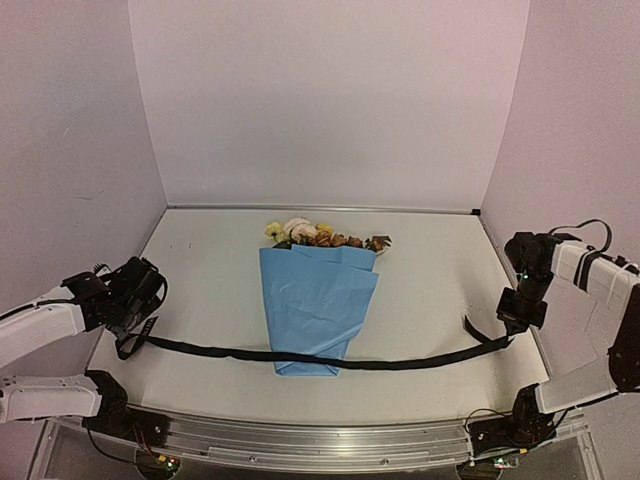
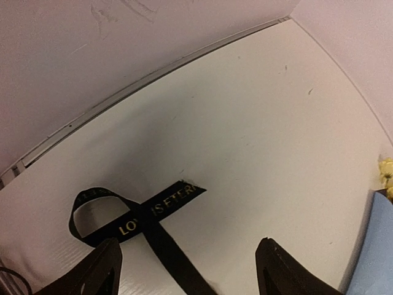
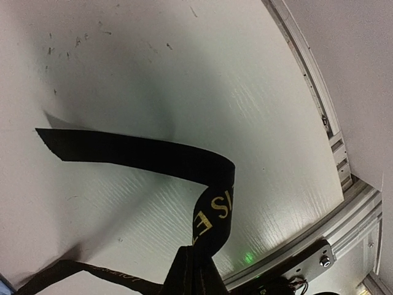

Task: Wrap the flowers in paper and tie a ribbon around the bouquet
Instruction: Straighten the ribbon at the center of the board, then pick up the folded bouquet from the center of the board, then place the folded bouquet on the ribbon, then pick up the left side of the ribbon at the center of the board, then pick up the right side of the ribbon from the center of the board.

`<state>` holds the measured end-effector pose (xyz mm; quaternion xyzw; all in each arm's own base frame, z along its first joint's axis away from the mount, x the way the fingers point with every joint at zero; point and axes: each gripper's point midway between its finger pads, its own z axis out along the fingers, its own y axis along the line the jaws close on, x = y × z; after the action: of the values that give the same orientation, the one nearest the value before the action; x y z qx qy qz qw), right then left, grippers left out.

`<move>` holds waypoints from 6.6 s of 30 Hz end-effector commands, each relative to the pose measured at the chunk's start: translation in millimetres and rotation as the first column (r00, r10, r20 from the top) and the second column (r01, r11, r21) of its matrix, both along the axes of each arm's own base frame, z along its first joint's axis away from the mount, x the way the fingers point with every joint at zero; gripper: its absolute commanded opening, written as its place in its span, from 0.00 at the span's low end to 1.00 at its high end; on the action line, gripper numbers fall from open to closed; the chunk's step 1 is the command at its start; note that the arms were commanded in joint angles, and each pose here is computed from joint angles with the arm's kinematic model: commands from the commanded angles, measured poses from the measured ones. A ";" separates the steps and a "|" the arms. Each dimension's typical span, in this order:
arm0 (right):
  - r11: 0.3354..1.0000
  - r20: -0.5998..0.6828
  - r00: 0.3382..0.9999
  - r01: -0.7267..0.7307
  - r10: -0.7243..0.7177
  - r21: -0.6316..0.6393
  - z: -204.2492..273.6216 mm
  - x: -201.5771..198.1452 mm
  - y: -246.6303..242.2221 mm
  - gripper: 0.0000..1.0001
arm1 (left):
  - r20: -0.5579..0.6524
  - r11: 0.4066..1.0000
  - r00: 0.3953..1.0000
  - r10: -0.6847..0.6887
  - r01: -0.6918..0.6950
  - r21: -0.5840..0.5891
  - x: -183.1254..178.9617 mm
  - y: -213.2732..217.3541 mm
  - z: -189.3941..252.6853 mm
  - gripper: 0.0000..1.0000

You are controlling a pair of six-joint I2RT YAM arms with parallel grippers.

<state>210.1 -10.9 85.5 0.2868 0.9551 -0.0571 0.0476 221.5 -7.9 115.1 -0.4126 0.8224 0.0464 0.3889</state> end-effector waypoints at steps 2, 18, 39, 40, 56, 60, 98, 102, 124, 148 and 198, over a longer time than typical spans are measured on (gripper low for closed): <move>1.000 -0.010 1.000 0.009 -0.009 0.003 12.9 -0.7 -6.3 0.28 | 0.128 0.968 0.961 -0.243 0.249 -0.027 34.5 -38.2 40.8 0.82; 0.850 0.295 0.895 -0.421 0.334 0.315 30.6 56.0 153.0 0.78 | 0.337 0.450 0.492 -0.802 0.870 -0.200 87.5 -218.5 65.1 0.78; 0.698 0.364 0.852 -0.519 0.377 0.493 -24.8 112.5 317.3 0.77 | 0.338 0.214 0.407 -0.849 0.849 -0.484 96.1 -292.9 -22.6 0.79; 0.697 0.359 0.858 -0.509 0.367 0.505 -28.7 114.3 320.3 0.76 | 0.334 0.208 0.405 -0.851 0.845 -0.493 96.0 -296.0 -26.9 0.79; 0.677 0.311 0.925 -0.374 0.220 0.634 -60.8 144.6 357.5 0.33 | 0.325 0.134 0.381 -0.866 0.802 -0.582 98.6 -340.9 -55.3 0.66; 0.670 0.328 0.922 -0.377 0.205 0.640 -51.7 154.3 363.0 0.21 | 0.304 0.140 0.383 -0.872 0.792 -0.595 105.6 -346.6 -55.6 0.59; 0.753 0.167 0.963 -0.270 0.212 0.600 -15.3 81.2 339.3 0.00 | 0.174 0.143 0.418 -0.892 0.624 -0.769 32.8 -350.0 -34.4 0.23; 0.767 0.161 0.963 -0.271 0.218 0.582 -23.0 65.0 335.7 0.00 | 0.159 0.162 0.430 -0.889 0.619 -0.768 16.9 -348.0 -38.1 0.23; 0.864 0.187 0.934 -0.354 0.305 0.359 -5.5 35.4 240.8 0.79 | -0.193 0.835 0.884 -0.426 0.301 -0.461 34.3 -168.8 -27.3 0.90; 0.984 0.232 0.973 -0.050 0.009 0.174 -36.1 -21.1 92.6 0.92 | -0.332 0.934 0.922 0.200 -0.282 -0.219 17.6 26.2 -64.7 0.69; 0.917 0.135 0.907 0.396 -0.399 0.046 -79.9 -29.1 12.1 0.81 | -0.194 0.952 0.978 0.083 -0.135 -0.276 71.1 22.5 -60.9 0.00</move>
<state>181.9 18.3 10.8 0.4561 0.8868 -0.0078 0.0744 271.0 14.7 33.0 -0.5129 0.8324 0.0055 0.2096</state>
